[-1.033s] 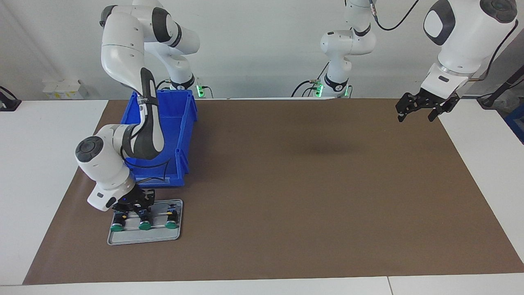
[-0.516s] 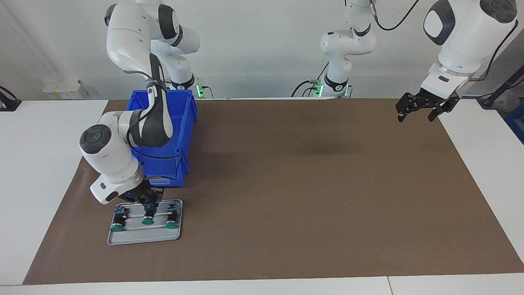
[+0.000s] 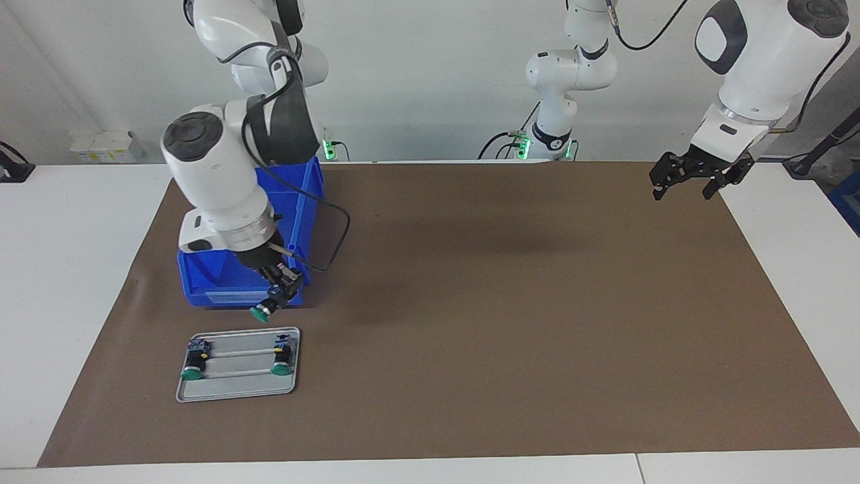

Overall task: Place and press button with both arms
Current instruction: 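Carry the green button with the right gripper to the table center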

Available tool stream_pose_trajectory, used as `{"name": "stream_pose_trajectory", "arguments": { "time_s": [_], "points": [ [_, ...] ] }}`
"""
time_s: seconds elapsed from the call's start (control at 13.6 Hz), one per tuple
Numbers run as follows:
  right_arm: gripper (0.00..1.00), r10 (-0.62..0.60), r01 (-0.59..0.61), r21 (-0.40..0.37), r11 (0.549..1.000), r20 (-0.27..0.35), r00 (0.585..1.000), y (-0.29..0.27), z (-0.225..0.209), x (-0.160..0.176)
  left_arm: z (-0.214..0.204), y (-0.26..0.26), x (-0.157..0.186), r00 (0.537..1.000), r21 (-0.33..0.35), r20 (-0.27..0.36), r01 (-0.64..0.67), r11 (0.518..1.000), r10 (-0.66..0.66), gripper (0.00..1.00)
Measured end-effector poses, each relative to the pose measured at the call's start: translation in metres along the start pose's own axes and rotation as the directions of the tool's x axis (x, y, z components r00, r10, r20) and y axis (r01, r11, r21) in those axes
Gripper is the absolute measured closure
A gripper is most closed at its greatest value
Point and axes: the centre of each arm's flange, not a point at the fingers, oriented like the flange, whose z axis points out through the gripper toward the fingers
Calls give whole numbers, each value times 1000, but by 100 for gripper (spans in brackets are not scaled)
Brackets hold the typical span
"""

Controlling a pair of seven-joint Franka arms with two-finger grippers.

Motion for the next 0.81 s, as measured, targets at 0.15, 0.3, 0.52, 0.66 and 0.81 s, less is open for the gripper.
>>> {"name": "stream_pose_trajectory", "arguments": {
  "time_s": [0.15,0.3,0.52,0.66,0.81],
  "points": [
    [67,181,-181,-6,983,9,983,-31,5,-55,0,0,0,1000,0,0,0,1000,0,0],
    [67,349,-349,-8,937,15,937,-59,10,-114,0,0,0,1000,0,0,0,1000,0,0],
    [67,530,-531,33,847,33,847,-102,28,-211,0,1,0,1000,0,0,-2,1000,2,0],
    [67,620,-622,57,781,56,783,-119,48,-248,0,5,1,1000,0,0,-10,1000,10,0],
    [67,666,-669,48,742,62,744,-134,82,-285,0,8,1,1000,0,-2,-13,1000,13,0]
  ]
}}
